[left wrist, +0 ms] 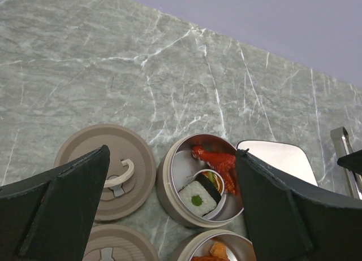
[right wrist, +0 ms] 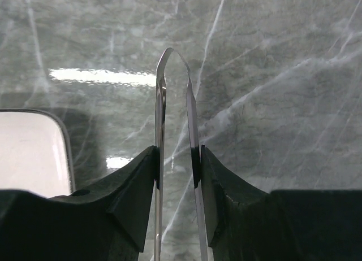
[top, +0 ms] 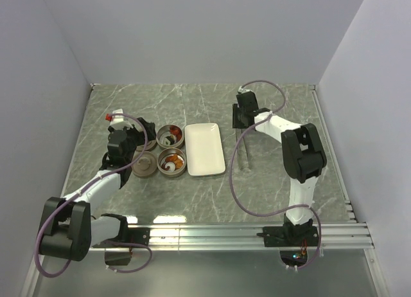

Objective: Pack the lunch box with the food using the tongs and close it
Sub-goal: Put down the clamp

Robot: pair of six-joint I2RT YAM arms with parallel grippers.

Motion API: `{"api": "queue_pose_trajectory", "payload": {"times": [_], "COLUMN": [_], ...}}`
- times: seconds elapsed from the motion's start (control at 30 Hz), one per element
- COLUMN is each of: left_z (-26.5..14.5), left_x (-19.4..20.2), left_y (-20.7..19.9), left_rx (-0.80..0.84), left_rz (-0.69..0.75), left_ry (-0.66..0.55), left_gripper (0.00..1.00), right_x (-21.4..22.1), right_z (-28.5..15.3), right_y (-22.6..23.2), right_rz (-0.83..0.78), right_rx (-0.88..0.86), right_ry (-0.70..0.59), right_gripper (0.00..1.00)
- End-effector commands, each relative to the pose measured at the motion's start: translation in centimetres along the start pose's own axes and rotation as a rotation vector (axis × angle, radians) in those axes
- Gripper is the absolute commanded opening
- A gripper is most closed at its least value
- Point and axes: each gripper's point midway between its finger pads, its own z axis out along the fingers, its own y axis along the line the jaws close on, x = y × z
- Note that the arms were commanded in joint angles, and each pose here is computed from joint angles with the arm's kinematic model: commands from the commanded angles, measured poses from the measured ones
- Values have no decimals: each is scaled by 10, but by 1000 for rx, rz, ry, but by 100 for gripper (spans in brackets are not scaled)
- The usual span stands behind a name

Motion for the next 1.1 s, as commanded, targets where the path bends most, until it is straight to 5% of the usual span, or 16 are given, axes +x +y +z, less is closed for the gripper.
{"api": "queue_pose_trajectory", "payload": {"times": [0.0, 0.8, 1.07], "left_z": [6, 2, 1], "left_x": [-21, -24, -26], "left_y": [-13, -15, -14], "left_rx": [46, 52, 51], "left_rz": [-16, -17, -18], "left_ry": [-59, -68, -80], "left_gripper": [99, 99, 99], "right_x": [-13, -12, -41], "right_z": [4, 17, -15], "right_y": [2, -6, -9], "right_rz": [18, 33, 57], "right_rx": [-10, 59, 54], "right_ry": [-7, 14, -113], "right_gripper": [44, 65, 68]}}
